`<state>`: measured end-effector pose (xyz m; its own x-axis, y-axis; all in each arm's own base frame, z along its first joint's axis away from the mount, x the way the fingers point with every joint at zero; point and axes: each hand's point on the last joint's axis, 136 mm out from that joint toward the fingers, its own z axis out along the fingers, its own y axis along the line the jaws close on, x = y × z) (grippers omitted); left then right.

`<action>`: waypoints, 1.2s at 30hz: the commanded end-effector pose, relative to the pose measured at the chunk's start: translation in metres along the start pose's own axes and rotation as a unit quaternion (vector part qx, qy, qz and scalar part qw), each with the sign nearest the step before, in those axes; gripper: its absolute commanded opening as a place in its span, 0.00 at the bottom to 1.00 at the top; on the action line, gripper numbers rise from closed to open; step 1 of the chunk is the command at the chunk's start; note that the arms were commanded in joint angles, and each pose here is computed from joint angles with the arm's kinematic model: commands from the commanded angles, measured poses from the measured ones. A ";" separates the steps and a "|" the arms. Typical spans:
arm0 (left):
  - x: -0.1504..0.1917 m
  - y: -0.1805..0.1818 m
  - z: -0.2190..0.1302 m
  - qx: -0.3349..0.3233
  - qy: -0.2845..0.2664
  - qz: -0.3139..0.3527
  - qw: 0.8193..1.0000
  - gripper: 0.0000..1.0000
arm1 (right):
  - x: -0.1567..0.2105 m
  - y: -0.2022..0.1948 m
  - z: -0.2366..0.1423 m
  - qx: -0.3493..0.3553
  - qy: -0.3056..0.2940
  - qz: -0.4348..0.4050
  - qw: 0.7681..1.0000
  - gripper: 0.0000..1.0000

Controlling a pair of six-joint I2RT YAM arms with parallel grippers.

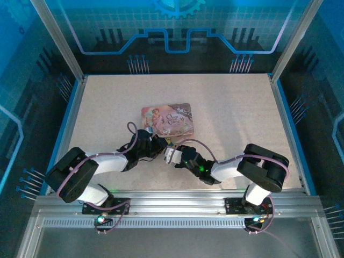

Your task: Unlock the padlock with the key

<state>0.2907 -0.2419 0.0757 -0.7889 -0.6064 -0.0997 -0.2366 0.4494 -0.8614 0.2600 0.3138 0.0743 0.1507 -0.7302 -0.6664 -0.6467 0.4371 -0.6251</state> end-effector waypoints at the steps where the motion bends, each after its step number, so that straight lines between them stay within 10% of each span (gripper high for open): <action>1: 0.012 -0.016 -0.003 0.029 0.033 -0.009 0.999 0.00 | -0.007 -0.021 0.005 0.038 -0.003 0.048 0.998 0.00; 36: 0.010 -0.012 -0.001 0.020 0.030 -0.014 0.999 0.00 | 0.000 -0.026 0.009 -0.100 -0.034 0.374 0.922 0.00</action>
<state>0.2930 -0.2406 0.0770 -0.7794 -0.6198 -0.0920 -0.2455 0.4372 -0.8652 0.2640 0.3133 0.0769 -0.2931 -0.3378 -0.8944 -0.7661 0.6426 0.0084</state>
